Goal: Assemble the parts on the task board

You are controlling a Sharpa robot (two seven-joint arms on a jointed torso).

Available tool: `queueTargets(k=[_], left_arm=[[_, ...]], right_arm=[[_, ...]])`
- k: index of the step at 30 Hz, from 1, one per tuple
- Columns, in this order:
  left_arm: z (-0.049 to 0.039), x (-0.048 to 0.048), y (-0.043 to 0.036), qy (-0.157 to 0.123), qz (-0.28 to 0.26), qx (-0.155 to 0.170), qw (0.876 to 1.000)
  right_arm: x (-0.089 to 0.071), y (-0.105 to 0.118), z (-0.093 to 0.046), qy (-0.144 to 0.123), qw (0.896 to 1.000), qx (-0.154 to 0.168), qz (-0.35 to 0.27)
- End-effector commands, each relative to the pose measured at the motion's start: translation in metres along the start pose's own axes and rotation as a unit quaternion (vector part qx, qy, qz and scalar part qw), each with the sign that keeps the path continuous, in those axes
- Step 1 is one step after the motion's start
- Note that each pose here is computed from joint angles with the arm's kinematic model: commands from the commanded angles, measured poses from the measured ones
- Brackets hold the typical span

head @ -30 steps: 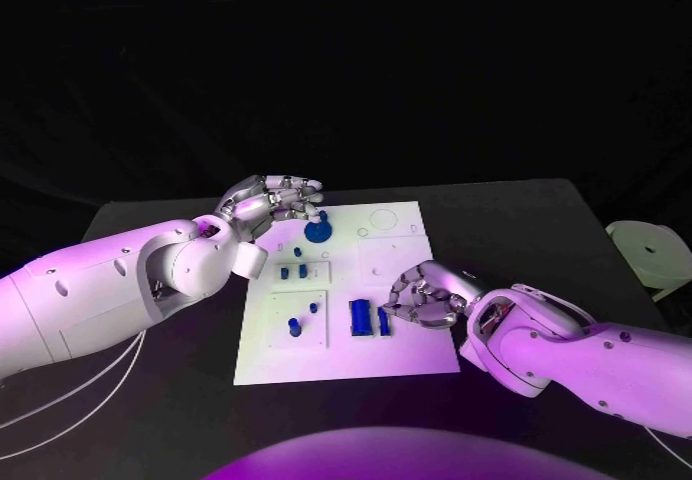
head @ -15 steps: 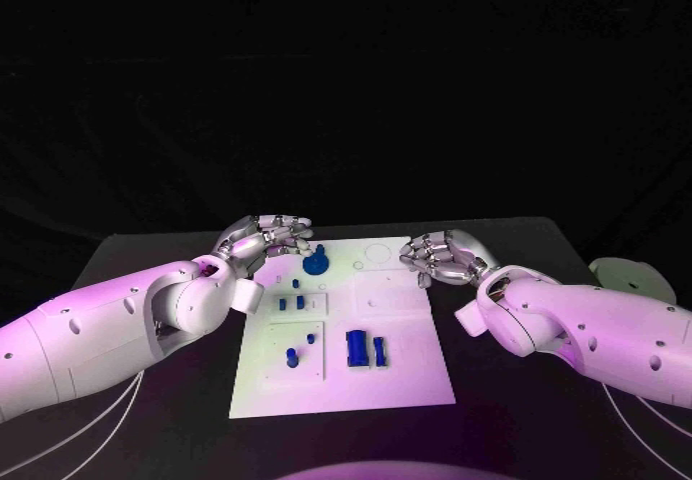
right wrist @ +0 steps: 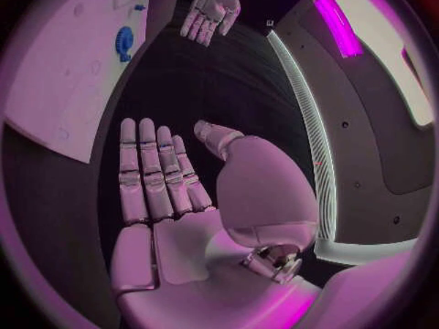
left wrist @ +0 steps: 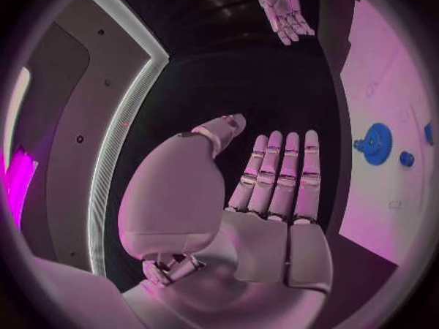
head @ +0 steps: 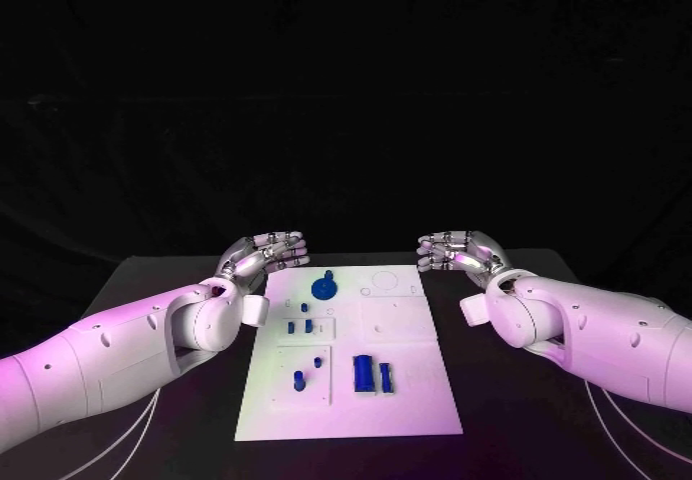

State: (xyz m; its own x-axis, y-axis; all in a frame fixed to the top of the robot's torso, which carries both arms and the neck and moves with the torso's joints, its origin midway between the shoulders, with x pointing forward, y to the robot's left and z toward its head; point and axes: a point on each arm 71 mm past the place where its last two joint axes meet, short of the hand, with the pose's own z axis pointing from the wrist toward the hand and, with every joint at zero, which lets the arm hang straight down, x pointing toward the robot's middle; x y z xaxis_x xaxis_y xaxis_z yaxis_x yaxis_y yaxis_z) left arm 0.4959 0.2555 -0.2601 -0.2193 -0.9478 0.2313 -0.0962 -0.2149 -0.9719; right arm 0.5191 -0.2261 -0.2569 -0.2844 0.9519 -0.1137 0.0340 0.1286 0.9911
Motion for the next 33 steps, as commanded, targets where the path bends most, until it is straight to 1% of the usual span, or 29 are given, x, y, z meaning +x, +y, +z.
queueTargets(k=[1,5,8,14,16,17,19,22,26,30,33], left_arm=[[0.0002,-0.0007,0.0008,-0.004,-0.001,0.001,1.000],[0.0001,0.0014,0.0004,-0.007,0.002,0.002,1.000],[-0.0003,0.0059,-0.0004,-0.013,0.008,0.003,1.000],[-0.0028,0.0239,-0.0040,-0.037,0.034,0.009,0.999],[-0.0044,0.0318,-0.0057,-0.047,0.045,0.012,0.998],[-0.0059,0.0381,-0.0072,-0.055,0.054,0.015,0.997],[-0.0083,0.0464,-0.0094,-0.067,0.066,0.019,0.995],[-0.0120,0.0571,-0.0124,-0.081,0.081,0.024,0.993],[-0.0166,0.0685,-0.0158,-0.097,0.098,0.030,0.990],[-0.0189,0.0736,-0.0174,-0.104,0.105,0.033,0.988],[-0.0198,0.0755,-0.0181,-0.106,0.108,0.035,0.988]], right_arm=[[-0.001,0.000,0.001,0.000,1.000,-0.001,0.003],[0.001,0.001,-0.001,-0.005,1.000,-0.003,0.005],[0.004,0.003,-0.003,-0.014,1.000,-0.006,0.011],[0.018,0.012,-0.016,-0.053,0.998,-0.018,0.032],[0.024,0.016,-0.021,-0.070,0.996,-0.022,0.041],[0.028,0.019,-0.026,-0.082,0.995,-0.024,0.046],[0.033,0.024,-0.032,-0.097,0.994,-0.025,0.052],[0.038,0.029,-0.039,-0.114,0.991,-0.027,0.059],[0.043,0.033,-0.046,-0.129,0.989,-0.027,0.065],[0.045,0.035,-0.048,-0.134,0.988,-0.027,0.066],[0.045,0.035,-0.048,-0.134,0.988,-0.027,0.066]])
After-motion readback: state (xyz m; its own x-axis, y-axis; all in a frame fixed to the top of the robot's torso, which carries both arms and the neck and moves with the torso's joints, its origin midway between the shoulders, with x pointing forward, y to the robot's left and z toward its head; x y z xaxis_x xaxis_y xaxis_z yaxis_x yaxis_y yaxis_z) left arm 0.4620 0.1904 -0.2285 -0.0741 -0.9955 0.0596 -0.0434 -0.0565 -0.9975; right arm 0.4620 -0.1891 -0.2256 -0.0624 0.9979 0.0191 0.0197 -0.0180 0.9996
